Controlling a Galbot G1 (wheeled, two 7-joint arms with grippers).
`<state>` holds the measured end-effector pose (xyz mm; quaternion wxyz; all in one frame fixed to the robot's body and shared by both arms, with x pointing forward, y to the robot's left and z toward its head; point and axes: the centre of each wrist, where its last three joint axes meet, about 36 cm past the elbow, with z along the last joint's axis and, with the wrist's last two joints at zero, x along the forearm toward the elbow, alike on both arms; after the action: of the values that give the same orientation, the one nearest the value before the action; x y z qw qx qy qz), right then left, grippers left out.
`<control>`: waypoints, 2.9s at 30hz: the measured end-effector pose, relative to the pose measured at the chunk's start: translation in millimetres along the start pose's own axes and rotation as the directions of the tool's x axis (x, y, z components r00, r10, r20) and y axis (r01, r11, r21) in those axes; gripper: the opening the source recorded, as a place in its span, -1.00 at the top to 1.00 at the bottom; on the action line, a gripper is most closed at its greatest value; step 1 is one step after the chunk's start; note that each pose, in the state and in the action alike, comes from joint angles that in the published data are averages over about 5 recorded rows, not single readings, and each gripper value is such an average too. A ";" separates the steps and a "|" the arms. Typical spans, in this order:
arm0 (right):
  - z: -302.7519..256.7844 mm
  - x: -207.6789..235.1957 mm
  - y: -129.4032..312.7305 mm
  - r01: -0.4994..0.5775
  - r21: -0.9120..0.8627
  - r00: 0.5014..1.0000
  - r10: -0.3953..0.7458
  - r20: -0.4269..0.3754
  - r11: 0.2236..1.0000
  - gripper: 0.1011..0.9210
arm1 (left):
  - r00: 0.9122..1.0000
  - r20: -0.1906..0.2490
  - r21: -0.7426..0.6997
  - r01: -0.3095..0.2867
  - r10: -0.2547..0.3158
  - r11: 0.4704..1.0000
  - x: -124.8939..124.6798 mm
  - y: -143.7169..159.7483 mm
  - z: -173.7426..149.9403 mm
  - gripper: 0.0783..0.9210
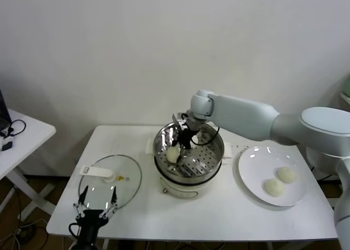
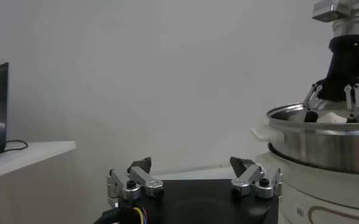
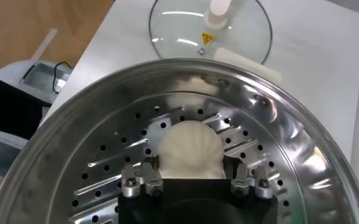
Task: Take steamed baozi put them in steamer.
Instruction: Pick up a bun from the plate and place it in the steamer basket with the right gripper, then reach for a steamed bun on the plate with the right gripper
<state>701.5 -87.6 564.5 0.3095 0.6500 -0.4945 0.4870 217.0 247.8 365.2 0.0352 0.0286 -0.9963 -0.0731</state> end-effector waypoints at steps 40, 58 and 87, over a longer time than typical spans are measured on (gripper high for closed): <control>178.5 170.7 127.0 -0.080 0.038 0.995 0.082 -0.064 0.996 -0.76 | 0.999 0.031 0.000 0.019 -0.019 1.000 -24.9 18.6 -18.7 -0.77; 312.6 105.7 212.4 -0.042 -0.086 0.978 0.023 -0.209 0.995 -0.76 | 0.999 0.029 0.010 0.021 -0.021 1.000 -25.1 15.3 -23.5 -0.77; 342.3 19.3 225.7 0.021 -0.131 0.968 -0.053 -0.245 0.991 -0.76 | 1.000 0.007 -0.001 0.021 -0.021 1.000 -24.0 13.4 -13.4 -0.77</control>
<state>600.9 -468.8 450.3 0.4188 0.5722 -0.4698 0.5259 241.1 260.6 378.8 0.0312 0.0388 -0.9960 -0.0743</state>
